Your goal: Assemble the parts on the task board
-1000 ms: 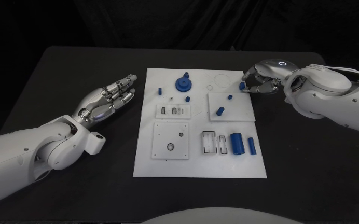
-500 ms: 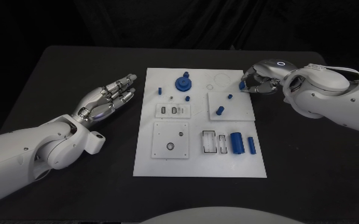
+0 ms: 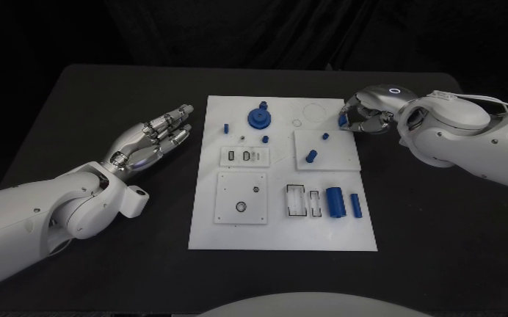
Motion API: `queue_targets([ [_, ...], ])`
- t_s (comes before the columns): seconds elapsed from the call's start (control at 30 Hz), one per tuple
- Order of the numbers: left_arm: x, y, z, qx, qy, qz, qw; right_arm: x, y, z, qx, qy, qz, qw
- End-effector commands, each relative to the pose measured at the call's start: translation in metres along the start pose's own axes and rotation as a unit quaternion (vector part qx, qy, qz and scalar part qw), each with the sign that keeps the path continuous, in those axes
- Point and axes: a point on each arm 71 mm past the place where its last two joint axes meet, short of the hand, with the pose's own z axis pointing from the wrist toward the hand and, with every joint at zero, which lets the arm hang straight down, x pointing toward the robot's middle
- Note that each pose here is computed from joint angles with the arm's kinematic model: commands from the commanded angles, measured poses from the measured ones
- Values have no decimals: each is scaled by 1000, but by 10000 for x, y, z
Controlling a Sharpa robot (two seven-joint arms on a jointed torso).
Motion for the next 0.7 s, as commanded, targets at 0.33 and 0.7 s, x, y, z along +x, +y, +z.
queue_targets([
  [0.33,14,-81,3,57,5,-4,998,16,-3,7,4,-1,-1,1000],
  [0.7,9,-76,3,54,2,-1,999,-6,28,23,-7,-17,2,1000],
])
